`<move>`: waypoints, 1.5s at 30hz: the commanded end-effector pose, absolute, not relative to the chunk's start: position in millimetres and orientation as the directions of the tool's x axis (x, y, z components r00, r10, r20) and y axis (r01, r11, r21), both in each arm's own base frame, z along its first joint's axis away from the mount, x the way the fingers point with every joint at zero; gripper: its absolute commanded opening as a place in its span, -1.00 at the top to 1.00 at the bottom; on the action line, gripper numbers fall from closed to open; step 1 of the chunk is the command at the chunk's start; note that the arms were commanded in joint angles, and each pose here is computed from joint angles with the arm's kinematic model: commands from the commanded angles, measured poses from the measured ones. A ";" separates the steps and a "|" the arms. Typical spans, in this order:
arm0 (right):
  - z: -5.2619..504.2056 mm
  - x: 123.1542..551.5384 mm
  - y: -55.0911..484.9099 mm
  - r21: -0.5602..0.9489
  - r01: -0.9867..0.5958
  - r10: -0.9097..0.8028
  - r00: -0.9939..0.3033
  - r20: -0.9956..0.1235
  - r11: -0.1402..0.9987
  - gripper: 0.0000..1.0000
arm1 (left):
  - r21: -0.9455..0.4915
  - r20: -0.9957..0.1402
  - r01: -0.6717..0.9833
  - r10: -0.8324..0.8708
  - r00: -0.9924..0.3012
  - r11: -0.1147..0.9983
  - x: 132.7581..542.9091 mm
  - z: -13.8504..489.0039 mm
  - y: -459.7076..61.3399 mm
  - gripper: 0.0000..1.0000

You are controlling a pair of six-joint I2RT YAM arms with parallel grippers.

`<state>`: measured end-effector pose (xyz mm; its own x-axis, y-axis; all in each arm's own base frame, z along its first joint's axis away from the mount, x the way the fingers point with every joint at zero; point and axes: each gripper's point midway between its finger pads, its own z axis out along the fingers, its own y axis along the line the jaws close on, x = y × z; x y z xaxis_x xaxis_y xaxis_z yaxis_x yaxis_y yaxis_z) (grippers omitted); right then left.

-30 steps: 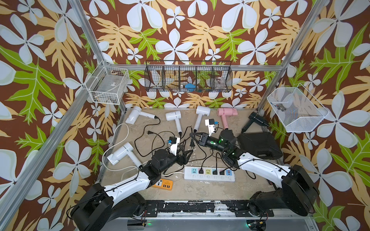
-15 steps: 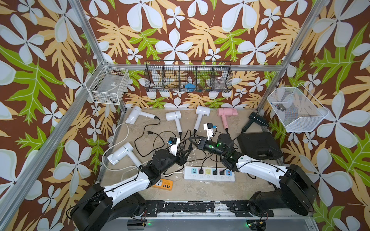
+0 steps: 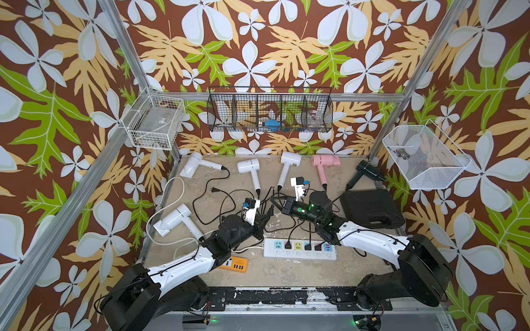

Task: Charge the blow dryers
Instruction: Pick up the plug from the center of the board.

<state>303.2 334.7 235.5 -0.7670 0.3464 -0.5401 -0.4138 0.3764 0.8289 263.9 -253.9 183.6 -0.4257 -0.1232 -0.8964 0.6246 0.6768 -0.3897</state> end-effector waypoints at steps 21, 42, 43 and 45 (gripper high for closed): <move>188.5 268.4 340.4 0.550 -0.624 -0.288 -0.764 -0.577 0.554 0.17 | -0.314 -0.937 0.614 -0.132 -0.323 0.724 269.8 201.3 -249.9 1.00; 216.6 268.6 329.2 0.586 -0.643 -0.323 -0.761 -0.563 0.493 0.13 | -0.275 -0.947 0.630 -0.091 -0.309 0.727 266.3 198.3 -259.0 1.00; 217.2 267.2 331.0 0.596 -0.643 -0.327 -0.762 -0.559 0.481 0.13 | -0.275 -0.947 0.631 -0.089 -0.309 0.725 266.0 197.9 -259.7 1.00; 218.2 265.2 334.0 0.612 -0.642 -0.334 -0.765 -0.551 0.461 0.11 | -0.272 -0.947 0.633 -0.086 -0.309 0.725 266.1 197.4 -260.7 1.00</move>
